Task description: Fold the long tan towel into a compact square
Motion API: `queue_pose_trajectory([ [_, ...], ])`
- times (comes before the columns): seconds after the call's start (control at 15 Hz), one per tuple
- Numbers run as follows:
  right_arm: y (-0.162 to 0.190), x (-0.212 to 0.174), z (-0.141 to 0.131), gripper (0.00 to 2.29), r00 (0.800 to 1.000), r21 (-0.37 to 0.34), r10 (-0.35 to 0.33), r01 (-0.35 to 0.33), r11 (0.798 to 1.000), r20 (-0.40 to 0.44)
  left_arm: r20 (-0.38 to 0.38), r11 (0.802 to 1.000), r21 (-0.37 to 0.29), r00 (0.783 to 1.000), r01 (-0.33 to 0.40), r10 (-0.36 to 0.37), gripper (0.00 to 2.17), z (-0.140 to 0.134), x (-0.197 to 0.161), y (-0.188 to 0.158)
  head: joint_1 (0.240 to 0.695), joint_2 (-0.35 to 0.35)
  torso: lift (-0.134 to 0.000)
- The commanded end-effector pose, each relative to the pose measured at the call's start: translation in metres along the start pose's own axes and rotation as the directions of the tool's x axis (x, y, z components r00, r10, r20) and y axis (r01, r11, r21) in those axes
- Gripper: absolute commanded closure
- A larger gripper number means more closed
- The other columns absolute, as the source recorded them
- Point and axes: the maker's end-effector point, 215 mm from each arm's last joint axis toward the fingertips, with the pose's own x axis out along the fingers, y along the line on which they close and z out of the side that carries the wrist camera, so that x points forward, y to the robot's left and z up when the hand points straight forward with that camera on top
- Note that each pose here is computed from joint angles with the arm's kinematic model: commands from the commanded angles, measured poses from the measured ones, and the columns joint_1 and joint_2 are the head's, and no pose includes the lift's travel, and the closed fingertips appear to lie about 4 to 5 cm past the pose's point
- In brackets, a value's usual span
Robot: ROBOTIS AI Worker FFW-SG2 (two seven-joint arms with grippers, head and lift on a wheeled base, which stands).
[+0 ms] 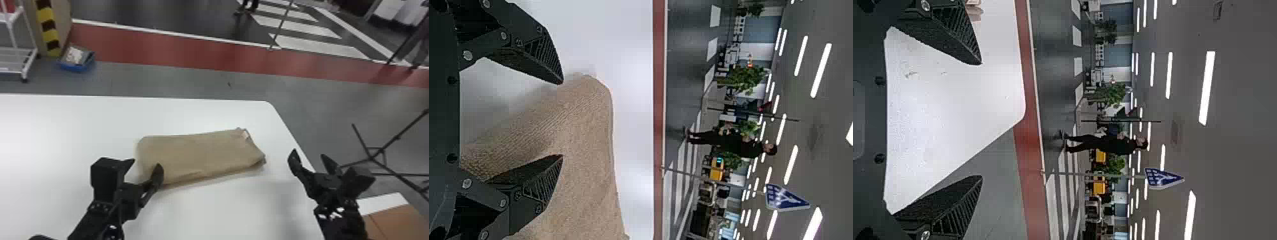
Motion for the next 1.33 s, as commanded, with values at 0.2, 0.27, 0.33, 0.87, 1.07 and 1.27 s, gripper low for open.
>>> queue_pose_trajectory([
  [0.2,0.003,0.001,0.002,0.07,1.0,0.002,0.006,-0.006,1.0,0.006,-0.009,0.998,0.041,0.998,-0.055,0.055,0.88,-0.001,-0.002,0.014,0.695,-0.35,-0.123],
  [0.27,0.004,0.002,0.003,0.07,1.0,0.002,0.006,-0.006,1.0,0.007,0.0,0.998,0.039,0.998,-0.056,0.056,1.17,0.003,-0.005,0.014,0.695,-0.35,-0.123],
  [0.33,0.003,0.001,0.001,0.07,1.0,0.002,0.006,-0.006,1.0,0.003,0.006,0.998,0.036,0.998,-0.057,0.057,1.47,0.006,-0.007,0.015,0.695,-0.35,-0.123],
  [0.87,0.007,0.003,0.001,0.07,1.0,0.004,0.012,-0.012,1.0,0.003,0.011,0.999,0.018,0.999,-0.039,0.039,0.68,0.012,-0.01,0.009,0.695,-0.35,-0.123],
  [1.07,0.007,0.002,-0.001,0.07,1.0,0.004,0.012,-0.012,1.0,0.0,-0.032,0.999,0.022,0.999,-0.034,0.035,0.68,0.0,-0.008,0.006,0.695,-0.35,-0.123],
  [1.27,0.008,0.001,-0.001,0.07,1.0,0.003,0.013,-0.013,1.0,0.001,-0.09,0.998,0.045,0.995,-0.034,0.038,0.7,-0.017,-0.006,0.008,0.695,-0.35,-0.123],
])
